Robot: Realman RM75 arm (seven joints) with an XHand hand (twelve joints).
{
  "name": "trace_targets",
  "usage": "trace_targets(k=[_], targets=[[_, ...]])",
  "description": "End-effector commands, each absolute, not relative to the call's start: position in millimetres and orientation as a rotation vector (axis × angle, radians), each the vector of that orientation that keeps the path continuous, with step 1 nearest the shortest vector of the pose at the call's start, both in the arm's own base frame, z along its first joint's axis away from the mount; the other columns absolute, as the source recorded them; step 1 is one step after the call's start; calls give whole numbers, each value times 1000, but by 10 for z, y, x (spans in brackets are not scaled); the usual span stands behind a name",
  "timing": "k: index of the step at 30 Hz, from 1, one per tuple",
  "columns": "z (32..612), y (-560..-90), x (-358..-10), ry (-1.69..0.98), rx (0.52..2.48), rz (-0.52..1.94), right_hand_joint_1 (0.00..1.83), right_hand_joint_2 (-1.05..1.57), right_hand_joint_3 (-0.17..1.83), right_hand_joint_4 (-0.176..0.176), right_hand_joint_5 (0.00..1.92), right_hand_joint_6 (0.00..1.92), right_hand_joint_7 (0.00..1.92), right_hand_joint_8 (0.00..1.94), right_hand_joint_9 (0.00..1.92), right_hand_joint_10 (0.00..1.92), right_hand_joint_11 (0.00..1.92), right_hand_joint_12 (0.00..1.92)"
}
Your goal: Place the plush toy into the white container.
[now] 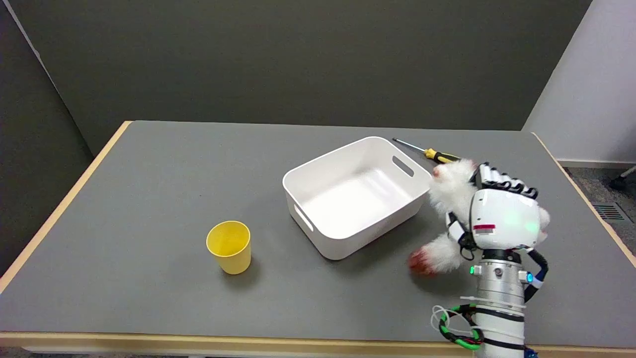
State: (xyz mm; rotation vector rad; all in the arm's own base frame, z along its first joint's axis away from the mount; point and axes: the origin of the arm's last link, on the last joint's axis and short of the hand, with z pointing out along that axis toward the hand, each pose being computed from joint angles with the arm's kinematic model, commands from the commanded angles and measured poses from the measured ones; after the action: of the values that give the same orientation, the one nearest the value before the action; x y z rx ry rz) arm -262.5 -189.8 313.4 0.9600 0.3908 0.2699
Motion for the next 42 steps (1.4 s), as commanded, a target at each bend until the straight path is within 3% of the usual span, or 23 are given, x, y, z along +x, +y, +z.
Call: trace_targets(k=[1, 12, 15, 28, 34, 42], targets=[[3512, -1732, -2238, 657, 925, 327, 1348, 1002, 522, -176, 590, 1390, 786, 1447, 808, 1770, 784, 1857], [3619, -1890, -2032, 702, 1014, 465, 1350, 986, 549, -176, 594, 1404, 794, 1440, 813, 1766, 787, 1860], [3511, -2161, -2013, 643, 1132, 560, 1349, 989, 543, -176, 593, 1404, 794, 1439, 812, 1764, 785, 1866], [2592, -3357, -1987, 384, 1498, 508, 1348, 996, 535, -176, 591, 1400, 792, 1439, 802, 1782, 782, 1879], [2421, -3717, -1994, 209, 1591, 649, 1347, 998, 535, -176, 588, 1405, 790, 1442, 799, 1788, 778, 1881], [2417, -4033, -1967, 84, 1617, 655, 1346, 1019, 503, -176, 575, 1403, 778, 1447, 790, 1795, 736, 1895]])
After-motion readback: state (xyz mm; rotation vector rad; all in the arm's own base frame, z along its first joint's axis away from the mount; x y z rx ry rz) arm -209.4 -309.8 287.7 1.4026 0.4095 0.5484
